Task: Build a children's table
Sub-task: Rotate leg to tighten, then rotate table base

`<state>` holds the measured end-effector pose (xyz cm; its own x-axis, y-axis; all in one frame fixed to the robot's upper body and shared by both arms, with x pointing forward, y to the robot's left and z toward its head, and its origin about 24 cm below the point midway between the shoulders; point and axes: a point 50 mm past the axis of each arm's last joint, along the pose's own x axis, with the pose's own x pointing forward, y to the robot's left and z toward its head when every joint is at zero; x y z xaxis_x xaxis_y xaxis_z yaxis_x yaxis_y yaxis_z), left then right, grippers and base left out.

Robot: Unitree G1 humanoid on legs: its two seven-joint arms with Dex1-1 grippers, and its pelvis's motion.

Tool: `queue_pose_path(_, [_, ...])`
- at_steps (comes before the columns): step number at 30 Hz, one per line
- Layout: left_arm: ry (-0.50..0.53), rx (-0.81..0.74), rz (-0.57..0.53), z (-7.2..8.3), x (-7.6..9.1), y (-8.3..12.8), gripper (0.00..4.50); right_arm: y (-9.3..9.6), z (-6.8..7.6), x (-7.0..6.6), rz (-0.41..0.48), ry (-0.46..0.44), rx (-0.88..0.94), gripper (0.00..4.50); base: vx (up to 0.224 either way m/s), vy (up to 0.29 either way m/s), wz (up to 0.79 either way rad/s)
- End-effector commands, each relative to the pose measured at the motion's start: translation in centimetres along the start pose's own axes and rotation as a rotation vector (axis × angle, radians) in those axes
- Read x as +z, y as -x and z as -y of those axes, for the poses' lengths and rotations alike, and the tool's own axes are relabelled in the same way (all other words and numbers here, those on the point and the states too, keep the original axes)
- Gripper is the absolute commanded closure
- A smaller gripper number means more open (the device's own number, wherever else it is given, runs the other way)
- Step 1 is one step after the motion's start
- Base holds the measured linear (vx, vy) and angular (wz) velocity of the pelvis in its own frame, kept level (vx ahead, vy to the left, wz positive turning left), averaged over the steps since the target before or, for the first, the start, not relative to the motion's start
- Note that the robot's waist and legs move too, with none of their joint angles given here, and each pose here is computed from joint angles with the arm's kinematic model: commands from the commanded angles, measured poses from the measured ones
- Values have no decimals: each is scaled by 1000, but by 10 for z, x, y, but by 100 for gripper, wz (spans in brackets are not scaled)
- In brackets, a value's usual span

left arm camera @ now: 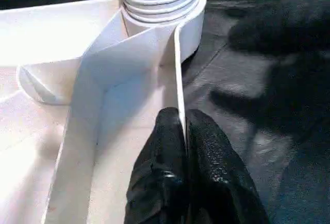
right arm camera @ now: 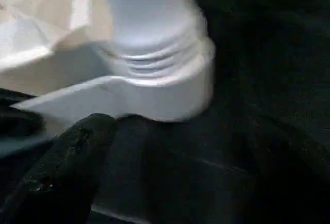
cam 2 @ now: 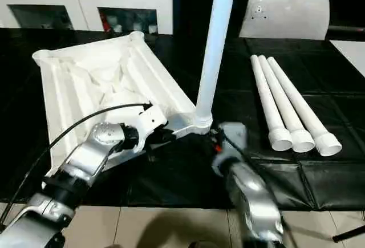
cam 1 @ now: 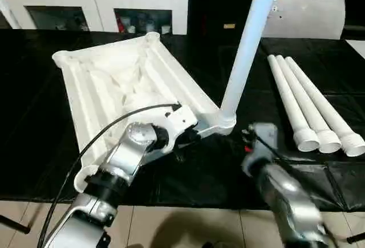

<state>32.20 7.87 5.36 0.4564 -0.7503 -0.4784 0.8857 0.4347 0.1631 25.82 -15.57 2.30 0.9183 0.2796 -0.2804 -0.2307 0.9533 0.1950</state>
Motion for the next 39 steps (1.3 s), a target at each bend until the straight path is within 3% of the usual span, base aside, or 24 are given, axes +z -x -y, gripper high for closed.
queue_pose_path(1, [-32, 63, 104, -13, 20, 2, 450, 9, 0, 12, 66, -7, 39, 6, 0, 0, 0])
queue_pose_path(3, [-8, 58, 129, -14, 23, 1, 450, 13, -1, 15, 85, -14, 54, 6, 0, 0, 0])
queue_pose_path(4, [13, 47, 148, -14, 25, 1, 407, 14, -2, 17, 93, -8, 63, 0, 0, 0, 0])
queue_pose_path(11, [120, 25, 294, -17, 44, 8, 368, 14, -17, 20, 66, 46, 147, 0, 0, 0, 0])
queue_pose_path(12, [129, 59, 297, -23, 45, 15, 368, 12, -24, 17, 16, 54, 178, 0, 0, 0, 0])
queue_pose_path(16, [94, 194, 225, -42, 42, 39, 368, 5, -33, 15, -31, 96, 215, 0, 0, 0, 0])
queue_pose_path(19, [138, 372, 110, -62, 24, 71, 368, -1, -42, 13, -60, 128, 255, 0, 0, 0, 0])
queue_pose_path(22, [126, 559, -9, -77, 2, 112, 402, -7, -52, 9, -95, 141, 304, 0, 0, 0, 0])
queue_pose_path(24, [113, 644, -81, -81, -8, 131, 405, -11, -55, 7, -111, 143, 302, 0, 0, 0, 0])
queue_pose_path(26, [98, 704, -134, -83, -14, 145, 439, -14, -56, 7, -121, 146, 297, 0, 0, 0, 0])
queue_pose_path(27, [68, 769, -235, -84, -25, 164, 439, -19, -57, 6, -139, 158, 286, 0, 0, 0, 0])
queue_pose_path(33, [78, 800, -386, -78, -47, 182, 448, -30, -58, 3, -175, 178, 276, 0, 0, 0, 0])
queue_pose_path(37, [111, 742, -468, -68, -68, 178, 448, -40, -61, 2, -181, 189, 272, 0, 0, 0, 0])
queue_pose_path(39, [161, 698, -424, -60, -68, 170, 448, -44, -63, 3, -180, 189, 276, 0, 0, 0, 0])
